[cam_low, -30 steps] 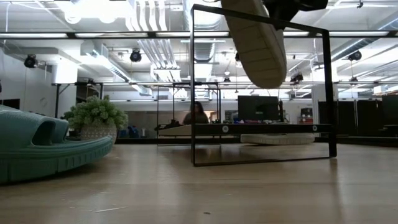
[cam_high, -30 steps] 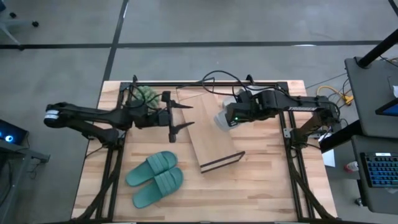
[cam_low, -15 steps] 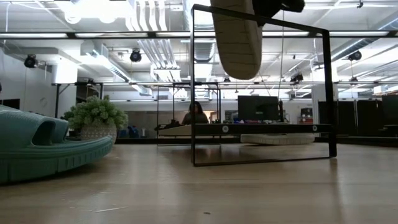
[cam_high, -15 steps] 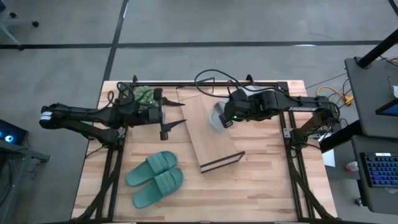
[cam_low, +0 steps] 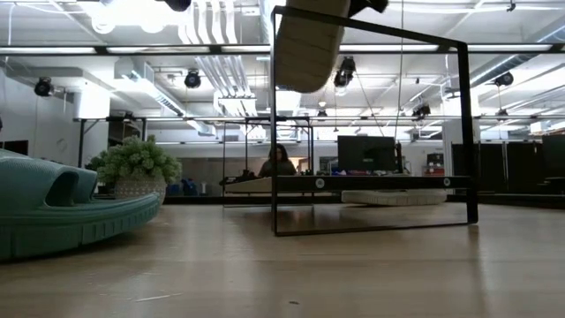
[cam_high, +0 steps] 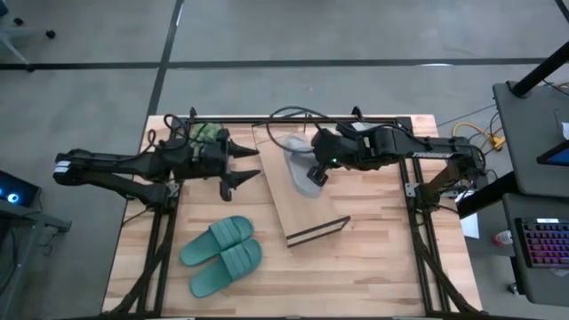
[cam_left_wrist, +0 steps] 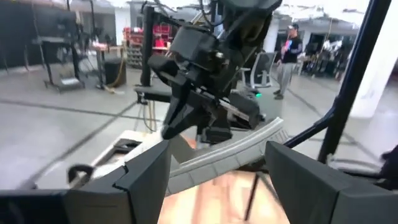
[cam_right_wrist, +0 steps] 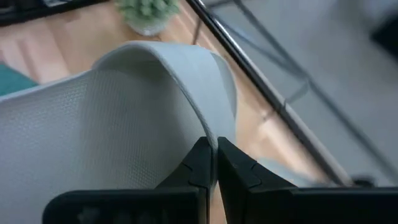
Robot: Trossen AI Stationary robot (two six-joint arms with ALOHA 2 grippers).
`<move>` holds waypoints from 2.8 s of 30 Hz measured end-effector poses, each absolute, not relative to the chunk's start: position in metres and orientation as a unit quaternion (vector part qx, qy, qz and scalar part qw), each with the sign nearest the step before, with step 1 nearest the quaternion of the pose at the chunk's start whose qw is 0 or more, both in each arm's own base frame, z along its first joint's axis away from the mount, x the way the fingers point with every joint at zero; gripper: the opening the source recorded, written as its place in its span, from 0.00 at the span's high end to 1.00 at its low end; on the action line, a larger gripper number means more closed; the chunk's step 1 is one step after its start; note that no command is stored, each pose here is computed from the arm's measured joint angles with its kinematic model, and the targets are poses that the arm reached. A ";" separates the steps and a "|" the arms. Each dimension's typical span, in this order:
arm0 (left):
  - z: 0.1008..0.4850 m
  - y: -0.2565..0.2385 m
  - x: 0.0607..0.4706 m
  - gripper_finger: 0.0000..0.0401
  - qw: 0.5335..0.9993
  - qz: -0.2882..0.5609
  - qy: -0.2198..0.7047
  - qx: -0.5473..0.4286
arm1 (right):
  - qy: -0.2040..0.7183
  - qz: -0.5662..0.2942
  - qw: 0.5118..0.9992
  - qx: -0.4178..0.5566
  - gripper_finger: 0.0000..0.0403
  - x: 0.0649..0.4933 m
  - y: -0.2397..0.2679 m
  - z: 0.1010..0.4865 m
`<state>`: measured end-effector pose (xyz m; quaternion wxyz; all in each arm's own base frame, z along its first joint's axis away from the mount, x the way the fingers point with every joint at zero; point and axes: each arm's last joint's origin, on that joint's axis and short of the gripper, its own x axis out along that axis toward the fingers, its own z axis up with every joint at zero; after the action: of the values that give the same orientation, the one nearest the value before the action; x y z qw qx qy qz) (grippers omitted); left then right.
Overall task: Pick and place slides into the shelf
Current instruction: Put the gray slipper on the shelf
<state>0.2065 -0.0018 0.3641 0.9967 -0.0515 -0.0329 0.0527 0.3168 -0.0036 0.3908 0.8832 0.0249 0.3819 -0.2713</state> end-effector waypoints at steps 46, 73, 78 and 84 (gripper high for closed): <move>0.343 0.029 0.226 0.38 0.815 0.062 -0.005 -0.576 | 0.362 -0.013 0.860 -0.360 0.98 0.332 0.000 0.403; 0.342 0.031 0.227 0.38 0.813 0.049 0.028 -0.580 | 0.323 -0.022 0.858 -0.399 0.98 0.347 -0.004 0.404; 0.342 0.031 0.227 0.38 0.813 0.041 0.034 -0.580 | 0.319 -0.020 0.855 -0.409 0.98 0.351 -0.004 0.402; 0.342 0.031 0.227 0.40 0.813 0.039 0.034 -0.580 | 0.312 -0.021 0.857 -0.410 0.98 0.354 -0.004 0.402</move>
<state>0.2268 0.0308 0.3422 0.8130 -0.5799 0.0342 0.0389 0.3537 -0.0044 0.4015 0.8569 -0.4097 0.3122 -0.0212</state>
